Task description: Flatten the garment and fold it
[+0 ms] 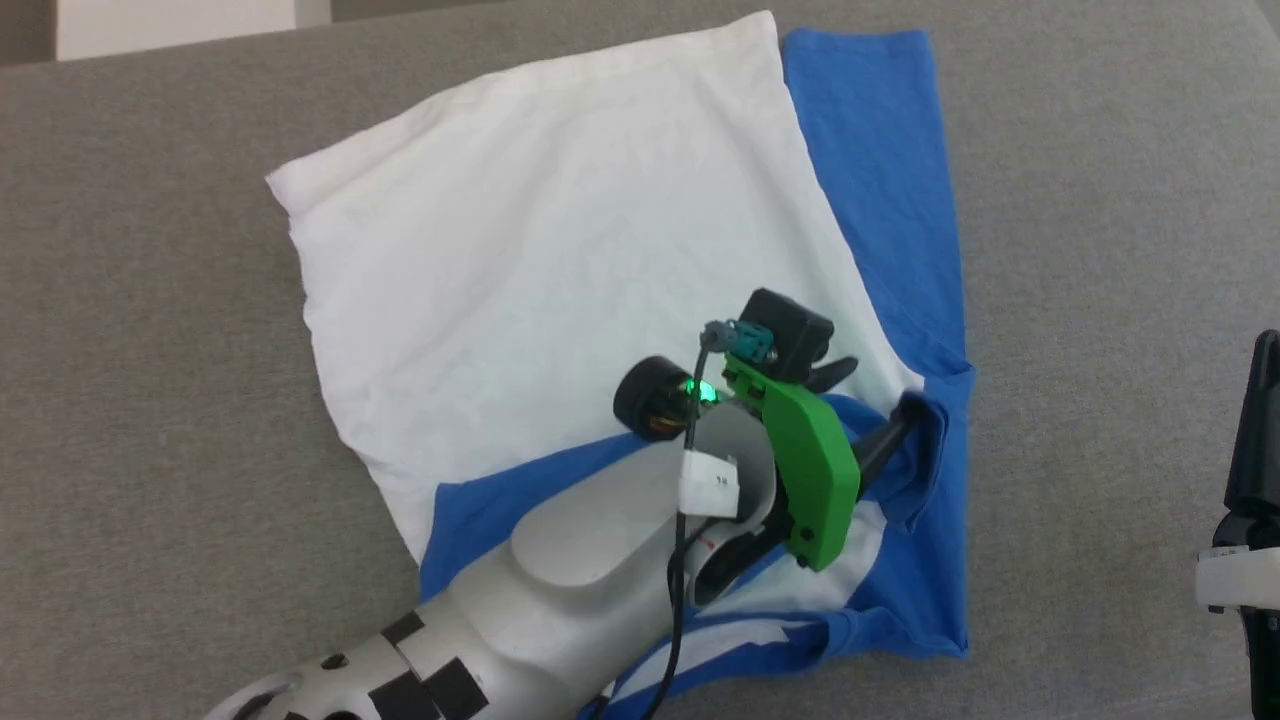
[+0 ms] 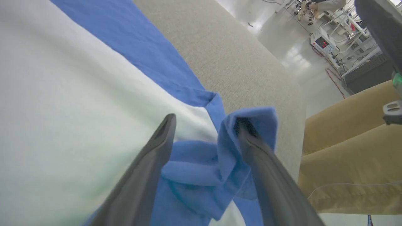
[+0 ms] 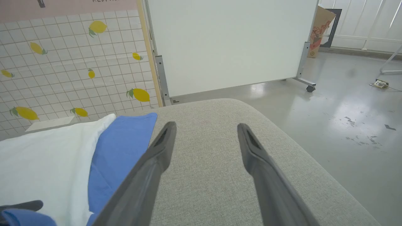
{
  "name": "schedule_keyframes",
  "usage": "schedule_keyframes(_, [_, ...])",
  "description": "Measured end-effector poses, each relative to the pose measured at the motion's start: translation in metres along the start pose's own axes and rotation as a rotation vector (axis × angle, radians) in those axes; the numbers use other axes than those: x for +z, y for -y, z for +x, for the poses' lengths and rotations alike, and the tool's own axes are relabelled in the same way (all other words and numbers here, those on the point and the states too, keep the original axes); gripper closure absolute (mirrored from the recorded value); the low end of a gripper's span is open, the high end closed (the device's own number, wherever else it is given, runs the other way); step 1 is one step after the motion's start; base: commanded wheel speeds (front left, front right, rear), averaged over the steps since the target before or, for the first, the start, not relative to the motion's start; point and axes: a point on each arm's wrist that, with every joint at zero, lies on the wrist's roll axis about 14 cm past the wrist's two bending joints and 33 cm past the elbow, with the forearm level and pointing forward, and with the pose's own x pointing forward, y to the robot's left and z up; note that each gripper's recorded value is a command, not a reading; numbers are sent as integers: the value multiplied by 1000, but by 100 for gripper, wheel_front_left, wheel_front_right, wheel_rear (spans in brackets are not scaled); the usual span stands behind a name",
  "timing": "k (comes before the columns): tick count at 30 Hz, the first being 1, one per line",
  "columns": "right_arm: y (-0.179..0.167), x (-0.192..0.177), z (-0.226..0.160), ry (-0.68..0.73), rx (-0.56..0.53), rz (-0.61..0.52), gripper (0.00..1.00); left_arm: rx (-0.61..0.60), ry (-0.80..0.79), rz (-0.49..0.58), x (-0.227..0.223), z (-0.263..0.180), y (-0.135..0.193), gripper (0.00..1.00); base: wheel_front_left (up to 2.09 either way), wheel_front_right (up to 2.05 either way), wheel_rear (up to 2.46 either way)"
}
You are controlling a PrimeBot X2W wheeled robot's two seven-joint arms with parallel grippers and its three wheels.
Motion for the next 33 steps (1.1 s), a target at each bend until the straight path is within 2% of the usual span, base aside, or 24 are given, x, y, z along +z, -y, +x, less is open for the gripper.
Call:
schedule_keyframes(5, [-6, 11, -6, 18, 27, 2, 0, 5, 157, 21, 52, -17, 11, 0, 0, 0, 0])
schedule_keyframes(8, [-11, 20, -10, 33, 47, 9, 0, 60, 314, 51, 94, -44, 4, 0, 0, 0, 0])
schedule_keyframes(11, [-15, 29, -14, 54, 66, 18, 0, 196, 491, 118, 134, -89, -20, 0, 0, 0, 0])
schedule_keyframes(14, [-20, 37, -18, 70, 84, 27, 0, 365, 628, 159, 153, -144, -48, 0, 0, 0, 0])
schedule_keyframes(20, [-28, 45, -23, 88, 116, 37, 0, 707, 788, 173, 146, -255, -85, 0, 0, 0, 0])
schedule_keyframes(23, [-32, 45, -23, 90, 129, 40, 0, 870, 848, 184, 138, -302, -93, 0, 0, 0, 0])
schedule_keyframes(25, [-35, 44, -22, 87, 137, 42, 0, 953, 904, 238, 138, -327, -88, 0, 0, 0, 0])
schedule_keyframes(28, [-41, 40, -21, 74, 153, 46, 0, 1043, 918, 314, 123, -348, -79, 0, 0, 0, 0])
schedule_keyframes(31, [-46, 36, -19, 63, 166, 50, 0, 1075, 903, 329, 103, -352, -71, 0, 0, 0, 0])
schedule_keyframes(33, [-50, 33, -17, 54, 178, 57, 0, 1104, 909, 302, 92, -356, -69, 0, 0, 0, 0])
